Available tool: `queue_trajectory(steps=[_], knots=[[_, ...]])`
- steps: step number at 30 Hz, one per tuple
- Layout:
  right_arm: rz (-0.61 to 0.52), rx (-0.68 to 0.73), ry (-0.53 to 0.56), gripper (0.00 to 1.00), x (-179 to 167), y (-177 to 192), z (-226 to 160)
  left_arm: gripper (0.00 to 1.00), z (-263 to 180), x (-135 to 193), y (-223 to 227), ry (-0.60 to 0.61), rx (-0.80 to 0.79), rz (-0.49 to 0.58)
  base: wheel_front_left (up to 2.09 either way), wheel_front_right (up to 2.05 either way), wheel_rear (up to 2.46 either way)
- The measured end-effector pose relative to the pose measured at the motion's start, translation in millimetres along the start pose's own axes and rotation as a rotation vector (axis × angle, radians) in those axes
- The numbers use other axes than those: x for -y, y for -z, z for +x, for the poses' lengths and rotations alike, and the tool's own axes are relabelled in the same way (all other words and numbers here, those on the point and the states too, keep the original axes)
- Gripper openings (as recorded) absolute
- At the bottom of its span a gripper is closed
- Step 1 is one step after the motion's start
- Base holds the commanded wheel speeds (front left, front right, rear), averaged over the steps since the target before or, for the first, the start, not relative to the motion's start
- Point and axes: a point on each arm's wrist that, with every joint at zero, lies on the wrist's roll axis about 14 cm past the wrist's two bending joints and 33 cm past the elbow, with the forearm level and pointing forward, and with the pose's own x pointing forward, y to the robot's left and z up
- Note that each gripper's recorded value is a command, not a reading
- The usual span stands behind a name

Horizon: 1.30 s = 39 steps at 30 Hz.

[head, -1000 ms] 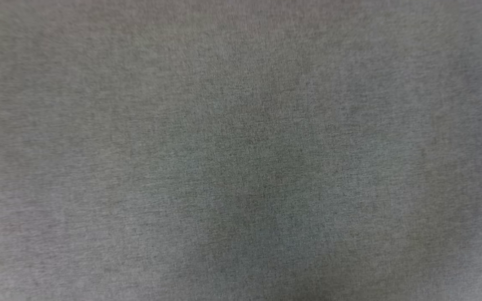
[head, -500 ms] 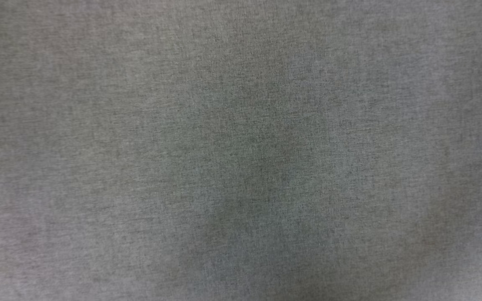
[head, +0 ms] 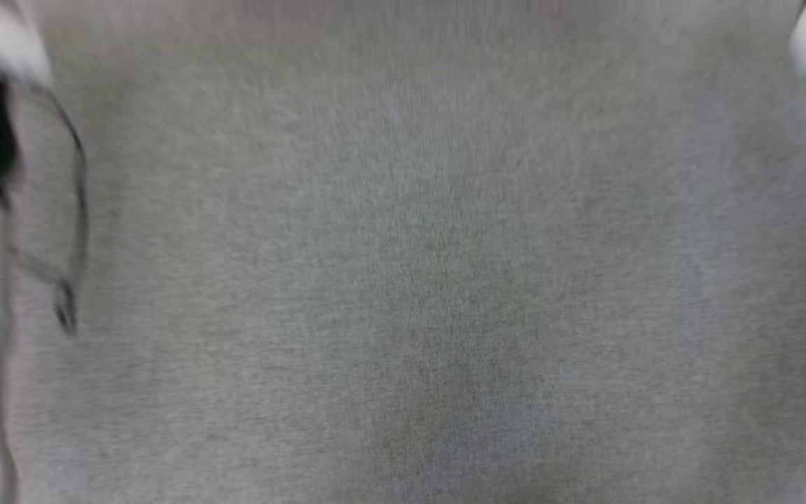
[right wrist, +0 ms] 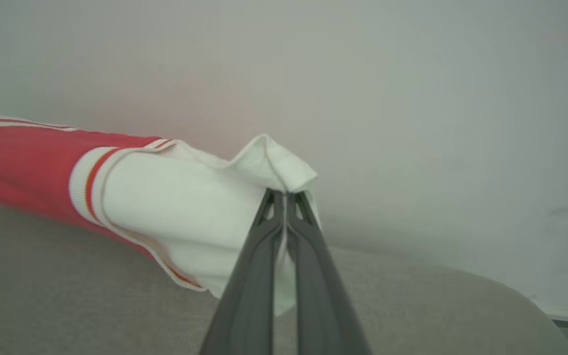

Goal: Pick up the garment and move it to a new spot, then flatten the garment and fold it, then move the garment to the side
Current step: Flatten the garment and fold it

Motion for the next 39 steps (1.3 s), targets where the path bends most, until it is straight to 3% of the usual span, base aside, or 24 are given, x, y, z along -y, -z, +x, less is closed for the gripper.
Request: queue_trajectory(steps=[16, 24, 29, 30, 31, 33, 39], knots=[[0.246, -0.272, 0.035, 0.00, -34.8, 89.6, -198.4, 0.00, -235.2, -20.0, 33.6, -0.199, -0.230, -0.051, 0.00, 0.00, 0.00], [0.363, -0.454, 0.076, 0.00, -59.5, 139.2, -283.9, 0.00, -315.5, -16.0, 57.0, -0.257, -0.407, -0.076, 0.00, 0.00, 0.00], [0.340, -0.578, 0.070, 0.00, -72.0, 162.1, -321.5, 0.00, -348.4, -15.3, 65.9, -0.292, -0.476, -0.089, 0.00, 0.00, 0.00], [0.346, -0.596, 0.068, 0.15, -74.4, 164.4, -325.3, 0.00, -350.8, -14.3, 66.1, -0.292, -0.479, -0.091, 0.00, 0.00, 0.00], [0.356, -0.608, 0.067, 0.37, -77.6, 165.8, -328.4, 0.00, -353.3, -12.8, 66.8, -0.290, -0.483, -0.090, 0.00, 0.00, 0.00], [0.359, -0.621, 0.064, 1.00, -81.2, 166.1, -332.1, 0.00, -358.0, -10.4, 68.0, -0.287, -0.492, -0.086, 0.00, 0.00, 0.00], [0.335, -0.517, 0.079, 1.00, -70.3, 136.3, -306.4, 0.00, -353.2, 1.3, 63.0, -0.246, -0.464, -0.082, 0.00, 0.00, 0.00]])
